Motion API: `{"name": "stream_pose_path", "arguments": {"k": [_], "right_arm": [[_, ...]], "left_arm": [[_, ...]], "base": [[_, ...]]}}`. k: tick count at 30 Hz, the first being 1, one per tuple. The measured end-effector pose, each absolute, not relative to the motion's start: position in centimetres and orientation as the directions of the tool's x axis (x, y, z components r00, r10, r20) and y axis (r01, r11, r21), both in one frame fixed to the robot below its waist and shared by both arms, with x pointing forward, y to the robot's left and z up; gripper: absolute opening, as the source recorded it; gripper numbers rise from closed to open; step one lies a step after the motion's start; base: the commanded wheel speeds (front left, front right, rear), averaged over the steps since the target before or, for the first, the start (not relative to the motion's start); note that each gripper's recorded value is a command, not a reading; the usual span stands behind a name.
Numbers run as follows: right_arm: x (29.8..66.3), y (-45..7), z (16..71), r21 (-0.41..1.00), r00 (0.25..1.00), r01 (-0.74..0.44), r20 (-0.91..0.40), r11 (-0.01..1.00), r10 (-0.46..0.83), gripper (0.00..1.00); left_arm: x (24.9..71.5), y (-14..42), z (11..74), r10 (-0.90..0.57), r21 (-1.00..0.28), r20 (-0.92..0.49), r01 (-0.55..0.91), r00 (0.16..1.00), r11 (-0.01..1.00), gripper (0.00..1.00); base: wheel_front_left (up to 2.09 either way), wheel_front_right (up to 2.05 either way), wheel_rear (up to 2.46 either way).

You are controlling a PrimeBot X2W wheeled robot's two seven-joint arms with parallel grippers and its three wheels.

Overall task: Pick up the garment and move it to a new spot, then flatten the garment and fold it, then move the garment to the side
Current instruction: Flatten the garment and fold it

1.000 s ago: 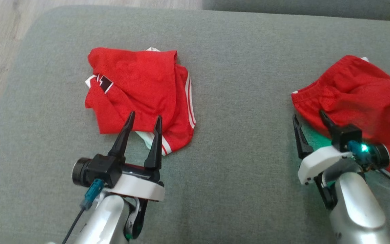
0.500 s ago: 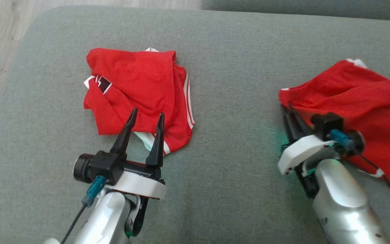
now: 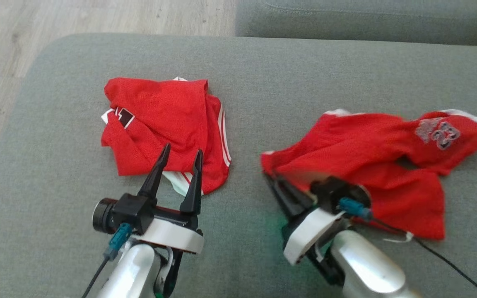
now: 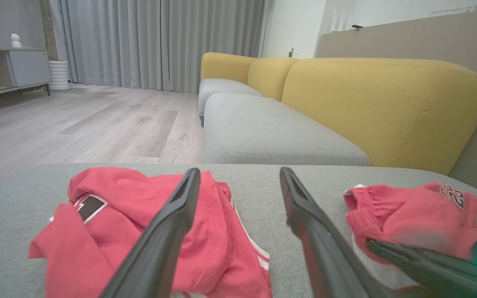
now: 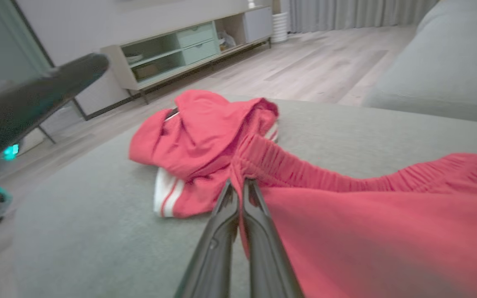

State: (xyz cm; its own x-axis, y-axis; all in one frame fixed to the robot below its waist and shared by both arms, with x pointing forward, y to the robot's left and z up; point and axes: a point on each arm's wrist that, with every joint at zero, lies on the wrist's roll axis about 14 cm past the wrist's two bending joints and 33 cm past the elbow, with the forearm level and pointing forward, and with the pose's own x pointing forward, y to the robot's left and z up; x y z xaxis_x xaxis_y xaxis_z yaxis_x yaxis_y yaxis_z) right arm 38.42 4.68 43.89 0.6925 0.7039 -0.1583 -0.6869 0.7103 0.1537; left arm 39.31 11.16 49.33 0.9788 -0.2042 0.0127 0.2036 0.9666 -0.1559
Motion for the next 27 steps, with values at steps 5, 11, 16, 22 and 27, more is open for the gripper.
{"name": "stream_pose_path", "arguments": {"k": [5,11,16,22,27], "right_arm": [[36.8,6.1,44.0,0.185,0.637,-0.728,-0.172,0.66,0.751,0.0],[39.4,3.7,42.6,0.152,0.662,-0.698,-0.236,0.7,0.711,0.0],[42.0,2.3,41.2,0.101,0.677,-0.678,-0.298,0.728,0.673,0.0],[42.8,0.5,38.5,0.03,0.677,-0.664,-0.401,0.747,0.618,1.0],[43.4,-0.1,39.5,0.01,0.723,-0.636,-0.344,0.772,0.6,1.0]], "left_arm": [[38.9,11.5,49.0,-0.195,-0.158,0.004,0.193,0.981,0.968,1.0],[39.0,11.7,48.3,-0.191,-0.162,-0.017,0.185,0.982,0.969,1.0],[39.2,11.9,47.5,-0.184,-0.164,-0.039,0.175,0.982,0.971,1.0],[39.9,11.9,47.4,-0.184,-0.162,-0.041,0.175,0.982,0.971,1.0],[40.3,11.3,47.5,-0.199,-0.166,-0.035,0.191,0.979,0.967,1.0]], "base": [[0.0,0.0,0.0],[0.0,0.0,0.0],[0.0,0.0,0.0],[0.0,0.0,0.0],[0.0,0.0,0.0]]}}
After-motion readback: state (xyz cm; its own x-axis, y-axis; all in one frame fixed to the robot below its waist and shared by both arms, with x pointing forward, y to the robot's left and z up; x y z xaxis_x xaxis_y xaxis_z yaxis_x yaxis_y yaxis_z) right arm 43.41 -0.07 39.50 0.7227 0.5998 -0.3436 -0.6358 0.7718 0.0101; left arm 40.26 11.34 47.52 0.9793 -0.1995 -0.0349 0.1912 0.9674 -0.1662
